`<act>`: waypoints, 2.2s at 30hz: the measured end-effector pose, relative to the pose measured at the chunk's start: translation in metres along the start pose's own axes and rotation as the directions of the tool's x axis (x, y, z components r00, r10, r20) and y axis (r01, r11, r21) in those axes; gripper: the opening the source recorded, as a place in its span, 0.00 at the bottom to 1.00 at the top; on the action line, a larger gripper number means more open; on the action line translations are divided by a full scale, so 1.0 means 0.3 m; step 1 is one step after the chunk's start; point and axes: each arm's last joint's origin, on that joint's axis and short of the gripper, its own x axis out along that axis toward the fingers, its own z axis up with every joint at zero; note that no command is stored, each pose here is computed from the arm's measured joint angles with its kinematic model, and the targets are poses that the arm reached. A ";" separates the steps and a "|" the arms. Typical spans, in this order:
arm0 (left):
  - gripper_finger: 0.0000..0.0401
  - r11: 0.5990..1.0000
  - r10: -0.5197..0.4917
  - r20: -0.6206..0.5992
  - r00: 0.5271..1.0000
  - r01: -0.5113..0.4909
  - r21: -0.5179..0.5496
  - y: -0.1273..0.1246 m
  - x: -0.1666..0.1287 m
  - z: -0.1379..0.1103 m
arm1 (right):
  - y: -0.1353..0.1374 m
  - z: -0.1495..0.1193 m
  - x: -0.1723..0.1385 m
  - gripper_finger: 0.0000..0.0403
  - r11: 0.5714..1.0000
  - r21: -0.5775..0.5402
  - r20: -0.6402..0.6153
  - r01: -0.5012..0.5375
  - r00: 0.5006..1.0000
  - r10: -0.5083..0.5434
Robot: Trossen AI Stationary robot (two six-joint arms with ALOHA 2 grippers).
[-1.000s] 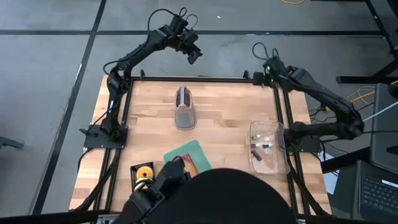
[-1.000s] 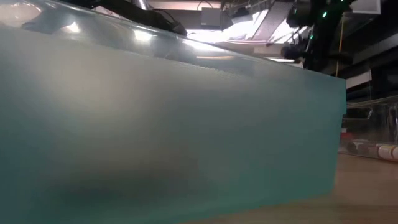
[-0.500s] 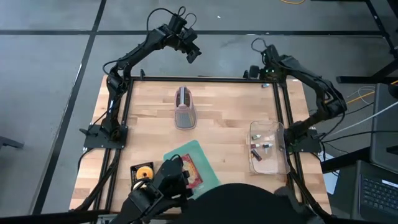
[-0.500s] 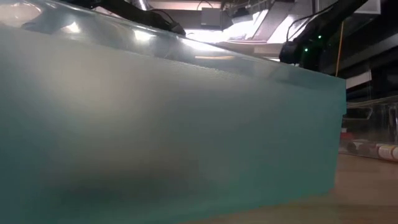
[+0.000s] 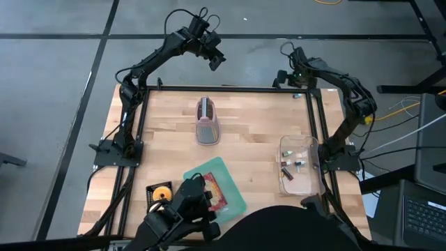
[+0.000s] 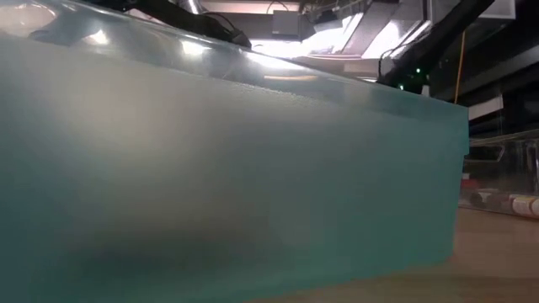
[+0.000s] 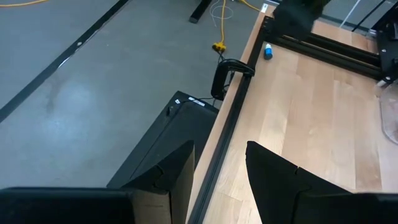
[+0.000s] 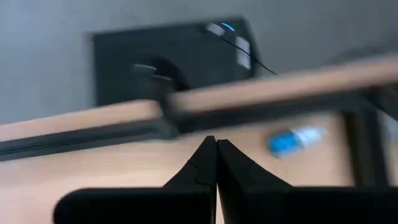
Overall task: Pick & Place Food Item
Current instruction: Put the blue food coloring bottle into the transparent bin
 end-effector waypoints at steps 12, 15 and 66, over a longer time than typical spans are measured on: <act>0.35 1.000 0.007 0.000 1.000 -0.007 -0.007 0.013 -0.006 -0.003 | -0.045 -0.008 0.098 0.00 0.965 0.083 -0.019 0.251 0.968 -0.250; 0.35 1.000 0.013 -0.002 1.000 -0.013 -0.013 0.024 -0.012 -0.007 | -0.067 -0.020 0.128 0.00 0.948 0.106 -0.039 0.301 0.954 -0.299; 0.35 0.998 0.037 0.006 0.999 -0.037 -0.043 0.063 -0.032 -0.015 | 0.028 -0.043 0.294 0.00 0.946 -0.133 -0.308 -0.297 0.919 0.245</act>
